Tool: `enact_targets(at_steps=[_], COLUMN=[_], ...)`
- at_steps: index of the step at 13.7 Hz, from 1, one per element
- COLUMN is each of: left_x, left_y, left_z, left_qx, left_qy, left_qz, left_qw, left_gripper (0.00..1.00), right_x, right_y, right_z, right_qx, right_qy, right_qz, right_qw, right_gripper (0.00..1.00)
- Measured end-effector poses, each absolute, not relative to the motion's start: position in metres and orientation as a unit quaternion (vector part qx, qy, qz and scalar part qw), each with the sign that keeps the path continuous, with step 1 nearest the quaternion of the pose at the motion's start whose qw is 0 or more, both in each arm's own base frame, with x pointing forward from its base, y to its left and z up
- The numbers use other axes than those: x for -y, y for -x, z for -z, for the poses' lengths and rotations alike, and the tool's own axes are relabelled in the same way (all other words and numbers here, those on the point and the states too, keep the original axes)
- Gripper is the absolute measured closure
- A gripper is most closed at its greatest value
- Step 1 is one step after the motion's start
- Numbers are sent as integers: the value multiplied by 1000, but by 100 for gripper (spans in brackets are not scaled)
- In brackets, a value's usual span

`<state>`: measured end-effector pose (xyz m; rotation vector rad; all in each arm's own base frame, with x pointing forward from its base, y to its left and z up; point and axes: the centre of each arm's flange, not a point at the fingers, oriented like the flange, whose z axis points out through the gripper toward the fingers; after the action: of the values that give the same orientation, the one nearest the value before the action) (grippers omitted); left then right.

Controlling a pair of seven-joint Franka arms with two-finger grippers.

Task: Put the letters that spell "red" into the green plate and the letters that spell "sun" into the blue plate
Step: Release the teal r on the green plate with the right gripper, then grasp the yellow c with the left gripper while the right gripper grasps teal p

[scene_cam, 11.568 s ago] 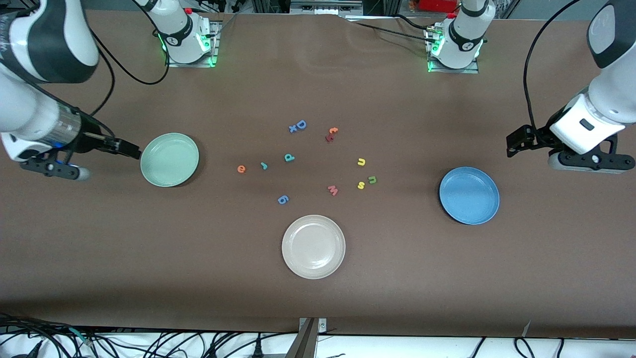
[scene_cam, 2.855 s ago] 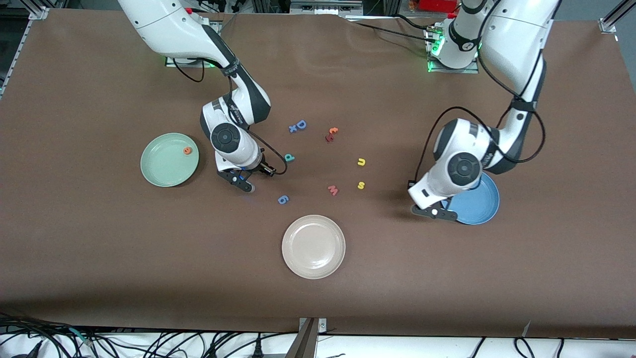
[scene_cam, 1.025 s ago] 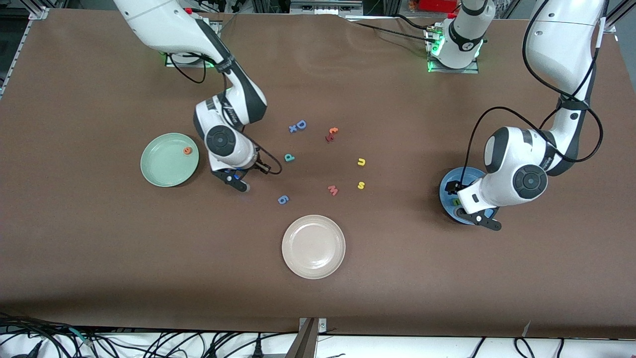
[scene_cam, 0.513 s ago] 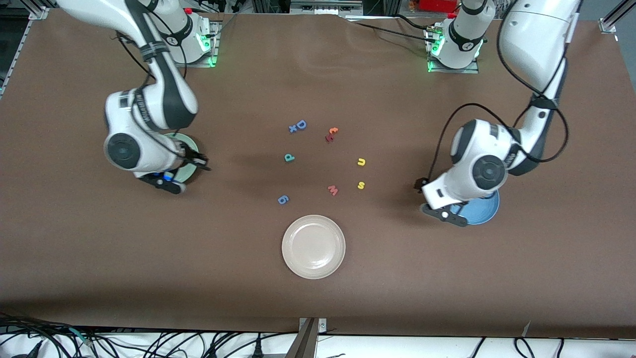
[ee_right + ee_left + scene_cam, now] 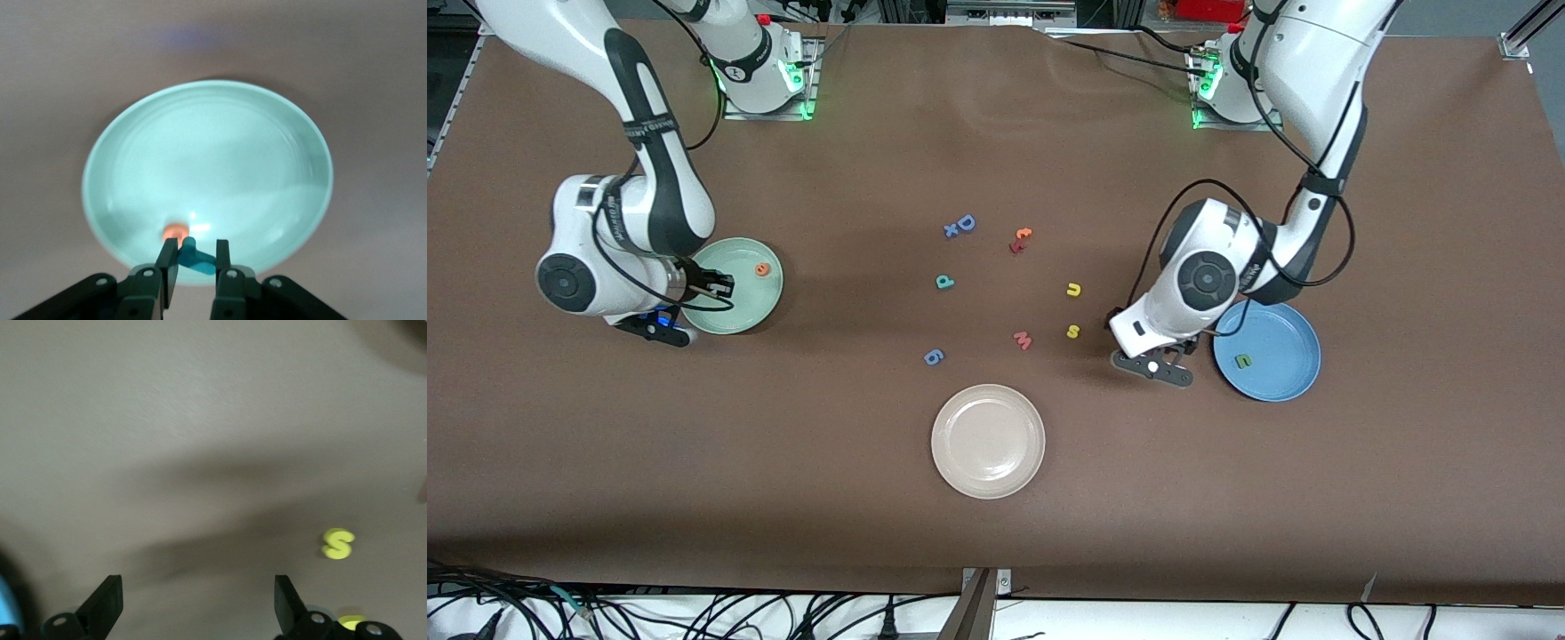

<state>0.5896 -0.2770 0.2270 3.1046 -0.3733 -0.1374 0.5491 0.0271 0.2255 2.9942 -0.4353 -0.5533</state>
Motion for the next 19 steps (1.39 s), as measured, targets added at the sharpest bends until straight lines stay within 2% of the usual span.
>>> enact_targets(at_steps=[3, 6, 7, 12, 16, 19], left_x=[304, 328, 334, 350, 359, 368], left_y=[-572, -557, -550, -524, -506, -490], left_z=[-222, -217, -213, -193, -194, -192], left_qx=[102, 99, 101, 113, 121, 122], left_qy=[-994, -994, -994, -993, -992, -992], left_qz=[48, 41, 36, 18, 23, 25], left_qw=[2, 4, 6, 15, 12, 9], left_gripper=[0, 0, 0, 0, 0, 0], right_x=[-25, -25, -25, -35, -108, -183], right_y=[-533, -532, -532, -540, -547, -541], right_z=[-184, -181, -181, -210, -273, -296], right_qx=[141, 141, 141, 145, 156, 194], right_qy=[-973, -973, -973, -971, -973, -970], right_qz=[176, 176, 176, 185, 169, 145], right_qw=[41, 42, 42, 37, 27, 24], right_gripper=[73, 73, 67, 18, 17, 10])
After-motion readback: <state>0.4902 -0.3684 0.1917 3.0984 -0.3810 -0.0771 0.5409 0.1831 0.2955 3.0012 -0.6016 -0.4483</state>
